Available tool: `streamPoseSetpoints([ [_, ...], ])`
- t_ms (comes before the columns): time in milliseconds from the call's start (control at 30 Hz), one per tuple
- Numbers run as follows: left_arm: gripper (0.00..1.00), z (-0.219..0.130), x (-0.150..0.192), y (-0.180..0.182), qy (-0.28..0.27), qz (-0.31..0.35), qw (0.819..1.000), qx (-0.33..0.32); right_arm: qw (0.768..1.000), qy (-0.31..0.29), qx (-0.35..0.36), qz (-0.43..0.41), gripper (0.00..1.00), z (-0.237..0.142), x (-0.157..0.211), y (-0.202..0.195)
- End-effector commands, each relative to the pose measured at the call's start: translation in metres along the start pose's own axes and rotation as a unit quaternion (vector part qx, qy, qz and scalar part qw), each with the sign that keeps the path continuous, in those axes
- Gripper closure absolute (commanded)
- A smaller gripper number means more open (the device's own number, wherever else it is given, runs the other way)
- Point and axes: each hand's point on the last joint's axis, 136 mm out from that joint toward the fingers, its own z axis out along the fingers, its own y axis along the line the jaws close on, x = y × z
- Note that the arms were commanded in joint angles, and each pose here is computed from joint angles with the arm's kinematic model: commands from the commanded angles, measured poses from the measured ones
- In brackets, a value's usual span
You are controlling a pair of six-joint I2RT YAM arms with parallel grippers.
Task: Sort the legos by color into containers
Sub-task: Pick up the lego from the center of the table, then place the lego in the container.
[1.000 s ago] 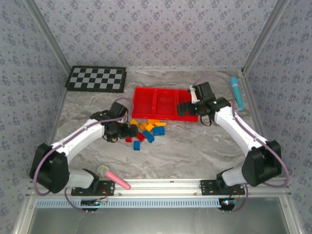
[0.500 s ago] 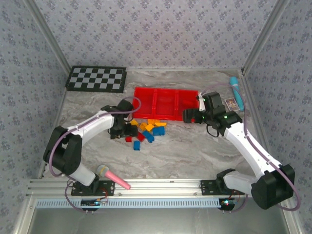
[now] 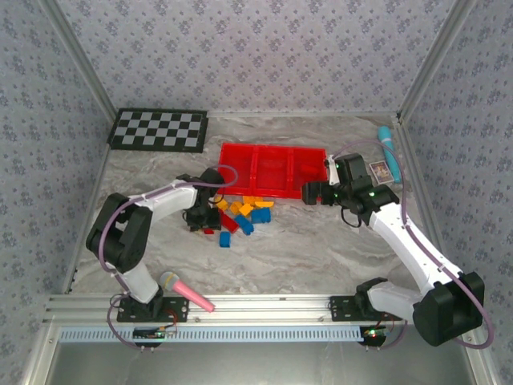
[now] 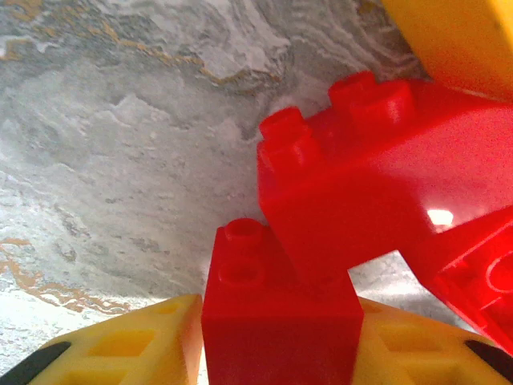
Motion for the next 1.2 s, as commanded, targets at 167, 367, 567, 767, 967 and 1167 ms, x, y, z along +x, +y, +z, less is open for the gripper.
streamPoseSetpoints([
  [167, 0.71, -0.018, -0.011, -0.007, -0.040, -0.002, 0.999, 0.017, 1.000, -0.004, 0.006, -0.008, 0.00, -0.010, 0.005, -0.004],
  [367, 0.76, -0.084, -0.031, -0.040, -0.131, 0.014, 0.987, 0.087, 0.998, -0.022, 0.053, 0.005, 0.00, -0.022, 0.005, -0.022],
  [567, 0.79, -0.161, -0.066, -0.104, -0.232, 0.058, 0.953, 0.185, 0.995, -0.058, 0.069, 0.030, 0.00, -0.042, 0.001, -0.032],
  [767, 0.79, -0.193, -0.105, -0.168, -0.260, 0.099, 0.930, 0.241, 0.991, -0.090, 0.085, 0.061, 0.00, -0.065, 0.007, -0.042],
  [967, 0.79, -0.192, -0.128, -0.237, -0.267, 0.156, 0.915, 0.259, 0.986, -0.112, 0.097, 0.078, 0.00, -0.086, 0.019, -0.051],
  [1167, 0.78, -0.177, -0.137, -0.293, -0.263, 0.198, 0.905, 0.268, 0.986, -0.103, 0.109, 0.078, 0.00, -0.097, 0.032, -0.057],
])
